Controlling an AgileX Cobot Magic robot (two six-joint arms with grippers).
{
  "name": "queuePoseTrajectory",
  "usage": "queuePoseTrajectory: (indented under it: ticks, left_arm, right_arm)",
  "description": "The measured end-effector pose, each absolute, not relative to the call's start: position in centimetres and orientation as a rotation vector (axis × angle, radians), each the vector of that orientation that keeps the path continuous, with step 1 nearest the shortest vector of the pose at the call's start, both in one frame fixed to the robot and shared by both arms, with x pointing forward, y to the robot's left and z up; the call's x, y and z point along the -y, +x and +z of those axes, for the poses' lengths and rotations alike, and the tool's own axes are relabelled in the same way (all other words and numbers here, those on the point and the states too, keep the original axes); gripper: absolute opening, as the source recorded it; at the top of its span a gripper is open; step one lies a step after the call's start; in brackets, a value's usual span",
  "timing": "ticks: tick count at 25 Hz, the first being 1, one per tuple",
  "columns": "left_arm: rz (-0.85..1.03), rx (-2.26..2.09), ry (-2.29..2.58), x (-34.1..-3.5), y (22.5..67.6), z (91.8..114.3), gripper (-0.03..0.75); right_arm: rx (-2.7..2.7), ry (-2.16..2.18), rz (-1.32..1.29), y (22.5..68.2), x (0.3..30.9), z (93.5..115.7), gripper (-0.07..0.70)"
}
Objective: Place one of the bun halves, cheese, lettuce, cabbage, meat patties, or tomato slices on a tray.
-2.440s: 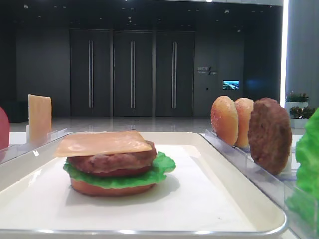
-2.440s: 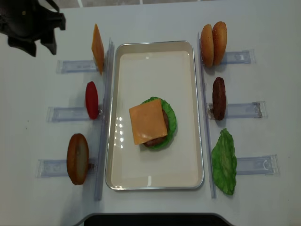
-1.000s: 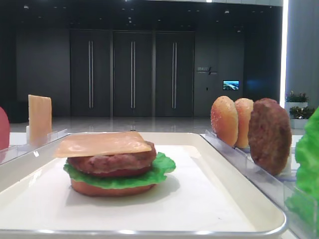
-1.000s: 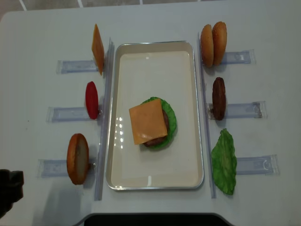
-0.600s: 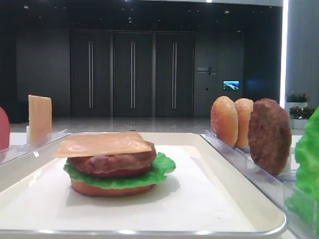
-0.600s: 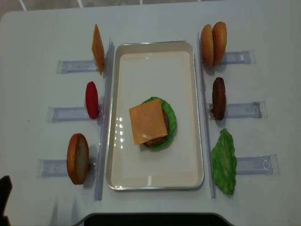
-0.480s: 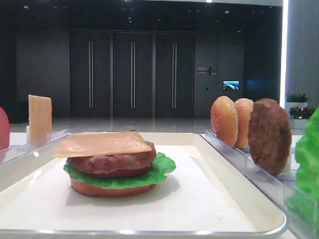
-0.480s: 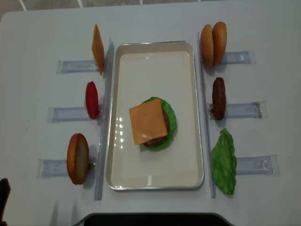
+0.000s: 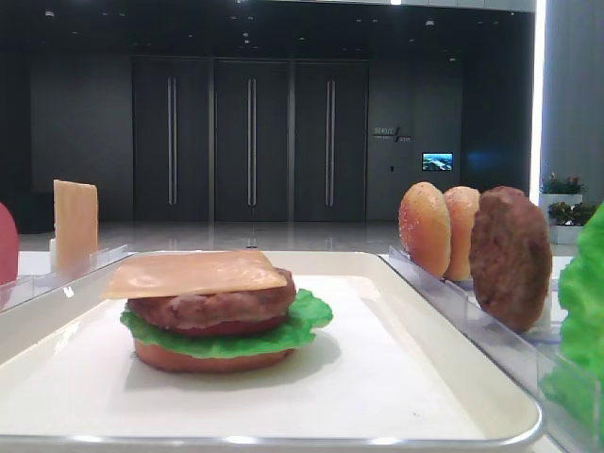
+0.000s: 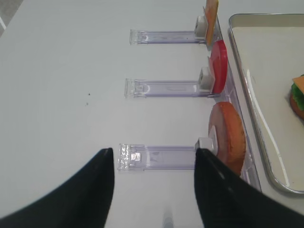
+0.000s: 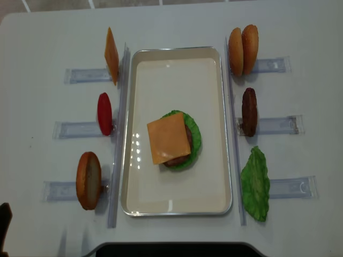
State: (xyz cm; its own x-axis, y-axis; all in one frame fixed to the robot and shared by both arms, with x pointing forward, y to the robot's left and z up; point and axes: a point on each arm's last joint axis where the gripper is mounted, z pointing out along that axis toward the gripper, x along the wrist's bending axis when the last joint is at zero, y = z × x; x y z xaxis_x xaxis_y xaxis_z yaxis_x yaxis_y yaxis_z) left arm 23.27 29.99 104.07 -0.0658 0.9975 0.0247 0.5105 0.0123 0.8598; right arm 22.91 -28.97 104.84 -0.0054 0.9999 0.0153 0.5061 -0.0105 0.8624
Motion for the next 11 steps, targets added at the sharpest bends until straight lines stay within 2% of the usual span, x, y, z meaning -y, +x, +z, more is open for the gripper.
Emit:
queuePoseTrajectory:
  ticks: [11]
  left_arm:
    - [0.963,-1.647,1.564,-29.98,23.27,104.07,0.382]
  right_arm:
    - [-1.590,1.595,0.927,22.91,28.97,104.84,0.349]
